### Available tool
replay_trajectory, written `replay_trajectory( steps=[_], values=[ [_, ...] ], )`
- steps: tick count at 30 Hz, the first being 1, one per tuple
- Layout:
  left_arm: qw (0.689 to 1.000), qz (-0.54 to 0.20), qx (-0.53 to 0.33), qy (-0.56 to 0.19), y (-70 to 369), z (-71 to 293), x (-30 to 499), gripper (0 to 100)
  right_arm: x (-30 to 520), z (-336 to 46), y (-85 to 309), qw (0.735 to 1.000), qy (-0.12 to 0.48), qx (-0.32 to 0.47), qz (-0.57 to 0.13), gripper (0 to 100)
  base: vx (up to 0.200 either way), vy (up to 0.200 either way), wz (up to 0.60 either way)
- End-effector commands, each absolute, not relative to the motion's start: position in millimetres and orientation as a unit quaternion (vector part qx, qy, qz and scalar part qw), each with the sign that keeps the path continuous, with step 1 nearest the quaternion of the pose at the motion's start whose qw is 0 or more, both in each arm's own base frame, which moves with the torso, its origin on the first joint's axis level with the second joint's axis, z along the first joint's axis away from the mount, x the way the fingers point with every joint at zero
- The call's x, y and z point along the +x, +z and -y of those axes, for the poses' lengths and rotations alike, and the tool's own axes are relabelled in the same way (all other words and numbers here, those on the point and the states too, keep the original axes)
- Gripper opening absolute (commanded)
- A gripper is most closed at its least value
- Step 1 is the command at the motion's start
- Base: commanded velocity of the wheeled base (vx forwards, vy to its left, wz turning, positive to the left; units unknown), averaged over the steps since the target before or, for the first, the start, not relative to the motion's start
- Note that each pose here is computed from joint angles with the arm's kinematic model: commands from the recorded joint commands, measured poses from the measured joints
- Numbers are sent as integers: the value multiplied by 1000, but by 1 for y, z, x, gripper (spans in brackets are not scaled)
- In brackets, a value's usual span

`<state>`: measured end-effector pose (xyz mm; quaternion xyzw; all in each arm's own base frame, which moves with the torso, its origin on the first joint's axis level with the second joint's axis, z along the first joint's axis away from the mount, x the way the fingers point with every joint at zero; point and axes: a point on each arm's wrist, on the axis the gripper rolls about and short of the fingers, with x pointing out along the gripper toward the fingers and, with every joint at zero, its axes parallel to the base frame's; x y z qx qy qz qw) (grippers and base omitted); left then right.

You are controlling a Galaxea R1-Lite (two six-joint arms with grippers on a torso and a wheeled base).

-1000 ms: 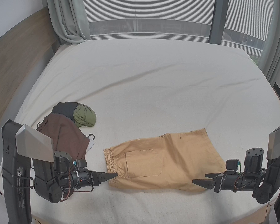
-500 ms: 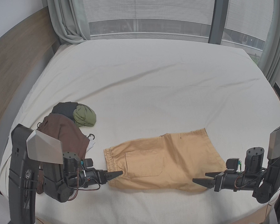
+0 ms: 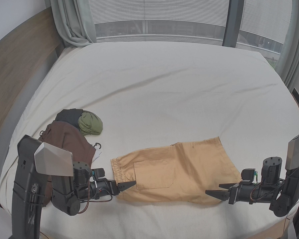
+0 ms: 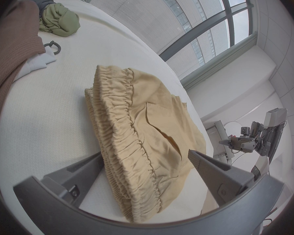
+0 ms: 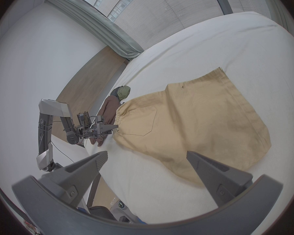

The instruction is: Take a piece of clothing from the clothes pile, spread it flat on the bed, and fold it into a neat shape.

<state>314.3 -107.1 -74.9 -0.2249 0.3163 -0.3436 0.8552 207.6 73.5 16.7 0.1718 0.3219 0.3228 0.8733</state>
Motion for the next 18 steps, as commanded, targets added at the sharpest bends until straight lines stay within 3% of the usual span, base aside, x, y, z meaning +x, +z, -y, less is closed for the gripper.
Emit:
replay_trajectory(
  steps=[1,4,5,18],
  values=[
    [856,-319,-225,-339,-79,107,314,100,208,-74,17,873,323,172,-321,100,0,0,0],
    [859,-318,-225,-333,-79,108,314,100,209,-74,17,874,323,172,-320,100,0,0,0],
    [858,-320,-227,-331,-79,109,314,0,210,-74,17,874,323,172,-319,100,0,0,0],
    [873,-308,-227,-303,-68,97,314,0,216,-65,16,881,305,182,-312,100,0,0,0]
  ],
)
